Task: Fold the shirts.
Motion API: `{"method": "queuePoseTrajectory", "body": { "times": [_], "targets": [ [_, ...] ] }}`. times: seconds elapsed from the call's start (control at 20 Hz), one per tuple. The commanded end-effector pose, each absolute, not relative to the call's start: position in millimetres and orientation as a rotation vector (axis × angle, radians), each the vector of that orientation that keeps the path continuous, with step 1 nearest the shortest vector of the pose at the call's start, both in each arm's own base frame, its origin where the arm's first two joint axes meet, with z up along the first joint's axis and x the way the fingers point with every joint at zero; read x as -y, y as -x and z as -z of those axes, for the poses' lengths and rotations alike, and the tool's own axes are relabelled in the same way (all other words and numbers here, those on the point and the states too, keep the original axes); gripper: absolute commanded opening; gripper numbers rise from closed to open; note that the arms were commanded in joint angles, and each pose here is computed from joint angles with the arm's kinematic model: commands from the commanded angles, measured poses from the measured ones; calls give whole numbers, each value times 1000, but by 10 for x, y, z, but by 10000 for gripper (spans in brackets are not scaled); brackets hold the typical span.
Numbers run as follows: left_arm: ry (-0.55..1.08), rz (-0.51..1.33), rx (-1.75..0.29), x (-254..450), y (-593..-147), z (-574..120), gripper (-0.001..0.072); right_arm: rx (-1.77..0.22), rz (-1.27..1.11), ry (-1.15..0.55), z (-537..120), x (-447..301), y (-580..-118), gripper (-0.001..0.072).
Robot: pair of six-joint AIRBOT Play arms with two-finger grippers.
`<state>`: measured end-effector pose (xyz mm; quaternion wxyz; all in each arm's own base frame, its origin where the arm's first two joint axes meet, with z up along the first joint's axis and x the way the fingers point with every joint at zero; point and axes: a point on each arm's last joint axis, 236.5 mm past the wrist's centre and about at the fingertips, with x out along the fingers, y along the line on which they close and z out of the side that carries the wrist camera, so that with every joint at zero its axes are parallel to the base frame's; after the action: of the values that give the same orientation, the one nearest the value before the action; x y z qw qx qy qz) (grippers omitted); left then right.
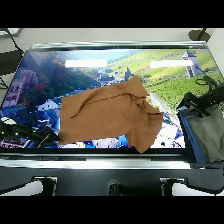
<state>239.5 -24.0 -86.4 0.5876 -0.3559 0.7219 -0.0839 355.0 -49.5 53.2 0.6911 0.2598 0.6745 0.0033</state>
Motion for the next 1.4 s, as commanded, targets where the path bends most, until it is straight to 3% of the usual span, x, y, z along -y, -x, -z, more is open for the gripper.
{"method": "queuePoseTrajectory", "body": {
  "times": [0.0, 0.15, 0.25, 0.35, 0.45, 0.5, 0.75, 1.05, 1.2, 1.3, 1.35],
  "targets": [
    [816, 187, -1668, 302, -2369, 985, 445, -1515, -30, -589, -559, 447, -3515, 538],
    [790, 173, -1651, 323, -2428, 1037, 443, -1498, -47, -591, -600, 416, -3529, 538],
    [783, 139, -1630, 331, -2505, 1076, 378, -1499, -48, -589, -578, 408, -3509, 538],
    [763, 137, -1625, 368, -2534, 1096, 371, -1519, -47, -599, -470, 377, -3432, 538],
    [741, 148, -1633, 404, -2524, 1102, 55, -1538, -42, -613, -297, 334, -3326, 538],
    [738, 151, -1633, 415, -2526, 1100, 31, -1550, -36, -627, -188, 304, -3264, 537],
    [732, 154, -1626, 408, -2538, 1087, 31, -1603, -20, -620, 516, 8, -3007, 531],
    [725, 168, -1607, 424, -2542, 982, 31, -1432, 31, -637, 915, 38, -3445, 481],
    [727, 174, -1612, 436, -2527, 965, 31, -1417, 12, -728, 1011, -83, -3558, 413],
    [735, 196, -1641, 478, -2459, 935, 31, -1390, 18, -750, 1030, -84, -3635, 290],
    [730, 206, -1641, 482, -2462, 918, 31, -1379, 23, -750, 1032, -70, -3661, 193]
  ]
}}
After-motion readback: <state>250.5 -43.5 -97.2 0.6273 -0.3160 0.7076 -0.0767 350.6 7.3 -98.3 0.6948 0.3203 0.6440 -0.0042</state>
